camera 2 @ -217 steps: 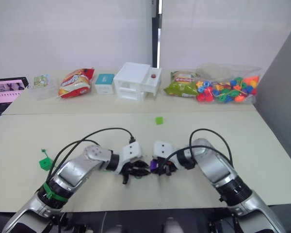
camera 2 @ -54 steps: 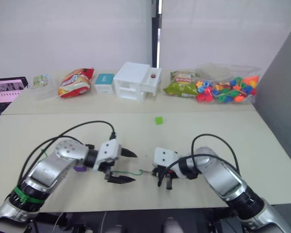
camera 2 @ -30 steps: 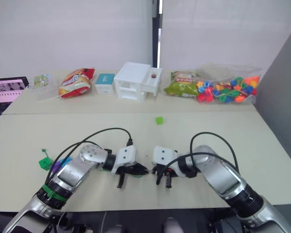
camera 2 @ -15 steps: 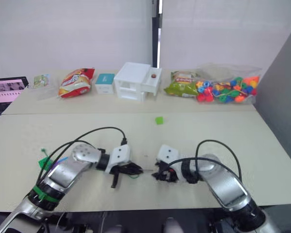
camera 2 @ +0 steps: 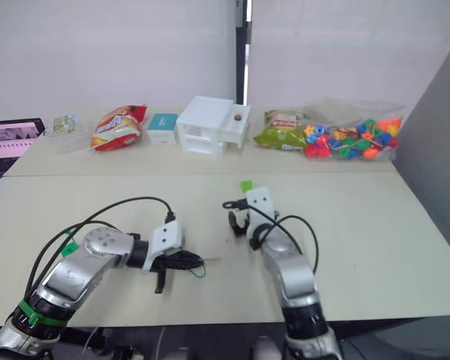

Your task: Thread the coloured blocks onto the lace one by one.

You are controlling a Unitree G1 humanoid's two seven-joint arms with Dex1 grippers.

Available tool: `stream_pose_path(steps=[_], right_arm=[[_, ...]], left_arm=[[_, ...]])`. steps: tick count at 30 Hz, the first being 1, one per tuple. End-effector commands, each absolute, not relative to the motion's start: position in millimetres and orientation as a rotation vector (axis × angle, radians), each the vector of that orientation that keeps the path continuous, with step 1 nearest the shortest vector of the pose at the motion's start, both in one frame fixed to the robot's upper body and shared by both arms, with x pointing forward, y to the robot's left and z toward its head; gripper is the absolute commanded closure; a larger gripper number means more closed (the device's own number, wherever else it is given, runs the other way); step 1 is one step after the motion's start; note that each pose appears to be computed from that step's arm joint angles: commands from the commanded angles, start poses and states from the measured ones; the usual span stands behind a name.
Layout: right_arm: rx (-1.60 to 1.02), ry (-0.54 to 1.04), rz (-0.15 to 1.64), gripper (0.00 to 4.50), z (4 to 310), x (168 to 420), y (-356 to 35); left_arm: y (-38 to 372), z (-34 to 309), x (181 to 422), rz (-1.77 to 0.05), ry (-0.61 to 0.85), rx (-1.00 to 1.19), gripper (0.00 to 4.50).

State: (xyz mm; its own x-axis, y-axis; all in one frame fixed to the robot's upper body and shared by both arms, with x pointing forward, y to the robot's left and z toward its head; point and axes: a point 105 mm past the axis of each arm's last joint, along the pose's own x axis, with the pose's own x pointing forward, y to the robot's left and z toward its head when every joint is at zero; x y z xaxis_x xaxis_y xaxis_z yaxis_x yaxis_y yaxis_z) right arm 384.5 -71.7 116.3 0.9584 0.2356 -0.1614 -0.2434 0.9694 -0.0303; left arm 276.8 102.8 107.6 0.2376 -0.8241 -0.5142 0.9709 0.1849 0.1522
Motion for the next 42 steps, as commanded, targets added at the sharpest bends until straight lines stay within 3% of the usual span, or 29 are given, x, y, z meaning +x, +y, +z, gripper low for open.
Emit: stream_pose_path(steps=[1,10,13,20,27,31,38,42], right_arm=[[-0.037,0.059,0.195,0.03,130,413,-67],[-0.044,0.077,0.156,0.03,126,458,-60],[-0.009,0.082,0.178,0.84,124,460,-55],[0.019,0.023,0.234,3.29,138,462,-45],[0.013,-0.037,0.259,3.35,145,456,-49],[-0.018,-0.085,0.301,3.35,153,419,-55],[-0.081,0.025,0.388,3.35,147,308,-66],[-0.091,0.114,0.428,3.35,140,279,-61]], left_arm=[[102,118,274,-1.290,0.313,0.501,4.50],[107,122,267,-1.244,0.316,0.498,4.50],[108,122,265,-1.233,0.318,0.500,4.50],[112,121,265,-1.227,0.325,0.499,4.50],[112,114,265,-1.238,0.328,0.499,4.50],[112,112,266,-1.244,0.327,0.497,4.50],[111,111,265,-1.276,0.326,0.492,4.50],[110,111,268,-1.296,0.327,0.500,4.50]])
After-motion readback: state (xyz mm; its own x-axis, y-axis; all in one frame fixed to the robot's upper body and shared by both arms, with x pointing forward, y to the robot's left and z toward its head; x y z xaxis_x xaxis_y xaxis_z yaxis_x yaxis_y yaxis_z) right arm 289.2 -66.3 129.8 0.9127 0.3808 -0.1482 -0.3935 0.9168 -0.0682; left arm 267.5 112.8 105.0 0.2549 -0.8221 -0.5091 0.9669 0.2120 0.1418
